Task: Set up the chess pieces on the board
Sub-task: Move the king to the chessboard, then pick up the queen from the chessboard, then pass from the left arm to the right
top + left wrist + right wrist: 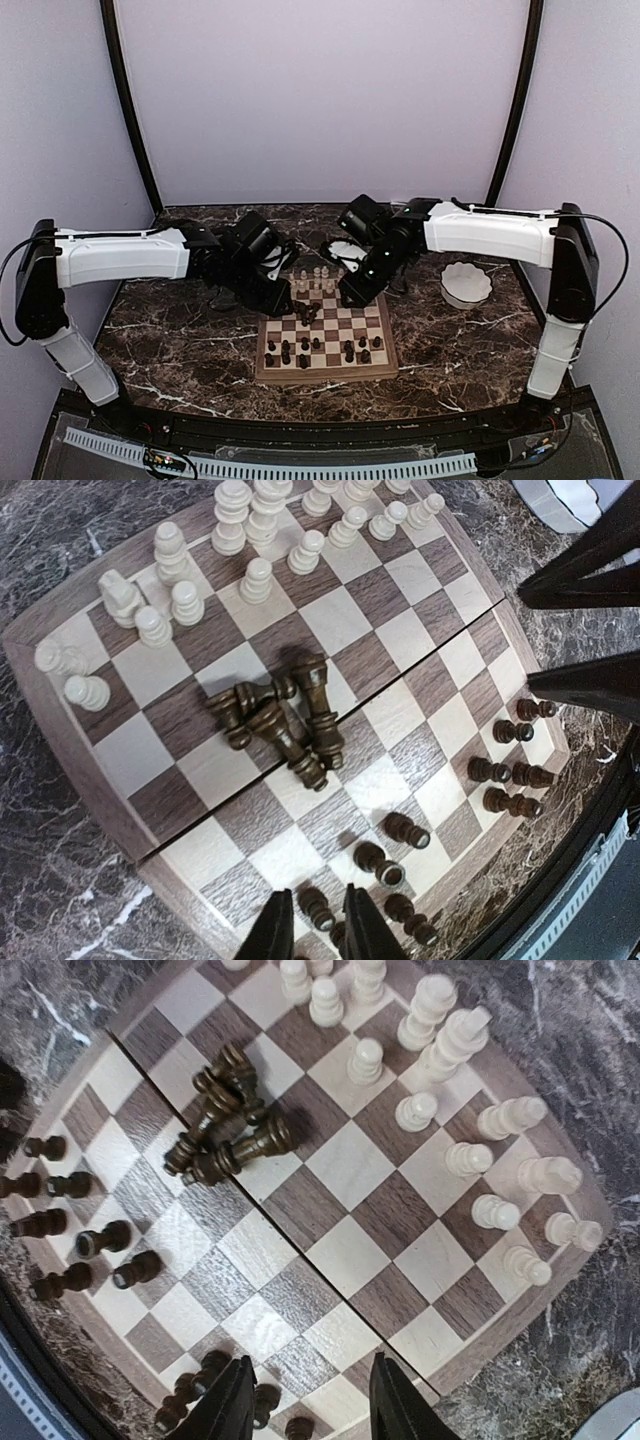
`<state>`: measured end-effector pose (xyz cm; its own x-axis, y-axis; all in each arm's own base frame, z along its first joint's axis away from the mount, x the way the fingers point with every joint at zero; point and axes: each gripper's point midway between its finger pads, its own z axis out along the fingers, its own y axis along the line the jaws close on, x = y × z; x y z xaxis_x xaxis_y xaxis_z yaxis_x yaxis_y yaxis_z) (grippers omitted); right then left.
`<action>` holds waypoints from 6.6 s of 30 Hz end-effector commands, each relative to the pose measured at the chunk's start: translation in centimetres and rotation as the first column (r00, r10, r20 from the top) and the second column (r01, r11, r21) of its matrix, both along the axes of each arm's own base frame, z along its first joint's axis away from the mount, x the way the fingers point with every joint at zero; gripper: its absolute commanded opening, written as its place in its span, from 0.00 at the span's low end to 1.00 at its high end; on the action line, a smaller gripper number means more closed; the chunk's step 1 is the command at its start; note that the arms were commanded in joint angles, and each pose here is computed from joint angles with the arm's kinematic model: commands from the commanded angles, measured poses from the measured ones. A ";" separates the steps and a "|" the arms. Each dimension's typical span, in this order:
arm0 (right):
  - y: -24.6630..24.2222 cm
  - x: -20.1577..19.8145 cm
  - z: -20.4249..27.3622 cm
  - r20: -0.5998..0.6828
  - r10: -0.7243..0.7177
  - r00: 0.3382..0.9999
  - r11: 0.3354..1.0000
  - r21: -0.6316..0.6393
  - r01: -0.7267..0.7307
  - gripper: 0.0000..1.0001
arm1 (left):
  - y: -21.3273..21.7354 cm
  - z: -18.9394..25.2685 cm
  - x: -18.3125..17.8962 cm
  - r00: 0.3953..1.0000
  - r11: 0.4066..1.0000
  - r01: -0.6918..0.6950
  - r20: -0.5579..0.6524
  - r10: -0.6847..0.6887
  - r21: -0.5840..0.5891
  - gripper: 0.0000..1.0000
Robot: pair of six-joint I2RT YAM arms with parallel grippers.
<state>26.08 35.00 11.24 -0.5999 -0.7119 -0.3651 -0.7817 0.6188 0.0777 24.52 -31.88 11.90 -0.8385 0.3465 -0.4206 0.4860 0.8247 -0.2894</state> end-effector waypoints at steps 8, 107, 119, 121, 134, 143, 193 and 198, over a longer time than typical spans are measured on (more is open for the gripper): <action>-2.5 0.5 6.1 0.124 -0.129 0.984 0.985 0.134 0.112 0.41 | -5.6 -2.2 1.3 0.996 1.000 0.014 -0.090 -0.013 0.015 0.17; 0.5 4.4 25.2 0.158 -0.385 0.909 0.584 0.804 0.108 0.47 | -2.9 26.9 13.1 0.914 0.581 -0.223 0.038 0.403 -0.783 0.06; 6.9 4.2 26.1 -0.007 -0.135 0.991 0.418 0.906 0.063 0.54 | -1.2 27.4 10.4 0.932 0.413 -0.234 -0.082 0.352 -0.880 0.05; 7.2 4.1 25.9 -0.021 -0.118 0.993 0.419 0.905 0.069 0.54 | -0.9 27.1 10.1 0.931 0.401 -0.241 -0.094 0.352 -0.884 0.05; 8.9 5.3 23.5 -0.082 -0.104 0.991 0.504 0.855 0.124 0.53 | -0.4 26.7 9.5 0.935 0.367 -0.236 -0.108 0.337 -0.900 0.04; 9.8 5.1 23.5 -0.075 -0.046 0.996 0.493 0.865 0.088 0.38 | -0.9 26.8 10.0 0.942 0.378 -0.224 -0.099 0.322 -0.898 0.04; 3.2 -4.9 13.0 -0.349 0.211 0.913 0.853 0.522 0.003 0.06 | -5.6 15.9 -3.4 0.075 0.559 0.555 0.631 -0.772 0.616 0.34; 2.9 -5.5 13.3 -0.355 0.228 0.907 0.845 0.535 -0.003 0.06 | -6.5 14.1 -2.8 0.065 0.536 0.545 0.605 -0.793 0.644 0.37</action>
<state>21.31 38.29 23.45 -0.7110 -0.5604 -0.4247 -0.6678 0.3490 0.6574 21.19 -37.39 25.99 0.4384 0.7412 -0.5084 0.7689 -0.0163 0.6392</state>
